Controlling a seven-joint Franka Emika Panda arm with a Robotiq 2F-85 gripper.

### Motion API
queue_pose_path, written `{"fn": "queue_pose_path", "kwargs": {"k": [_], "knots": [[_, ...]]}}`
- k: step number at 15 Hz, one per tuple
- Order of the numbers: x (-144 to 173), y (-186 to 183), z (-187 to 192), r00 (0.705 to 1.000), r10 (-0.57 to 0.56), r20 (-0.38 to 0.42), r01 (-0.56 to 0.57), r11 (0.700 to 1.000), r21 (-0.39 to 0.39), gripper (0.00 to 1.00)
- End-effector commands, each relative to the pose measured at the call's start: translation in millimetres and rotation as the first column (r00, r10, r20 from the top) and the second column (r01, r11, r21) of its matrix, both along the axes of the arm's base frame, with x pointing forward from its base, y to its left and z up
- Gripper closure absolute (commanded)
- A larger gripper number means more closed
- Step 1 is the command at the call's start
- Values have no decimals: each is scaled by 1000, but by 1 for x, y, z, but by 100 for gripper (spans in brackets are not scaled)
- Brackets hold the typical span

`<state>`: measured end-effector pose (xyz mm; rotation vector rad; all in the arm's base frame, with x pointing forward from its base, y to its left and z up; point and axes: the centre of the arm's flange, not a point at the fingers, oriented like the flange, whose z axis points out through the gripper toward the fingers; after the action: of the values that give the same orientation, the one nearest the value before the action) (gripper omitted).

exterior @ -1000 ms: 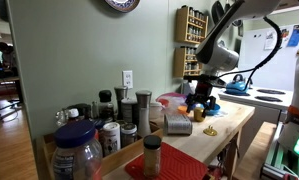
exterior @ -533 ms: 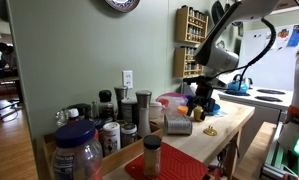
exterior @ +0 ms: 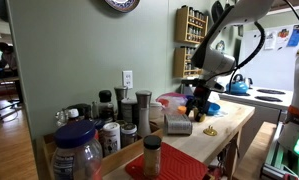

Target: Pick up the can

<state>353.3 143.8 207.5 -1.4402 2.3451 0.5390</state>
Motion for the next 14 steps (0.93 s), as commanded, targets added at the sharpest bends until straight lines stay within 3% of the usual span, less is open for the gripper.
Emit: {"fn": "queue_pose_path", "kwargs": {"k": [1, 4, 5, 9, 11, 12, 14], "knots": [[3, 13, -17, 1000, -24, -11, 24, 1000, -8, 0], [6, 16, -22, 999, -32, -22, 32, 999, -1, 9], [8, 16, -22, 999, -44, -15, 44, 999, 0, 22], [16, 16, -19, 996, -88, 1, 88, 996, 8, 48], [20, 16, -18, 995, -101, 6, 101, 995, 8, 49], [21, 16, -18, 994, -106, 9, 106, 994, 4, 62], [24, 16, -16, 994, -110, 16, 110, 994, -3, 63]]}}
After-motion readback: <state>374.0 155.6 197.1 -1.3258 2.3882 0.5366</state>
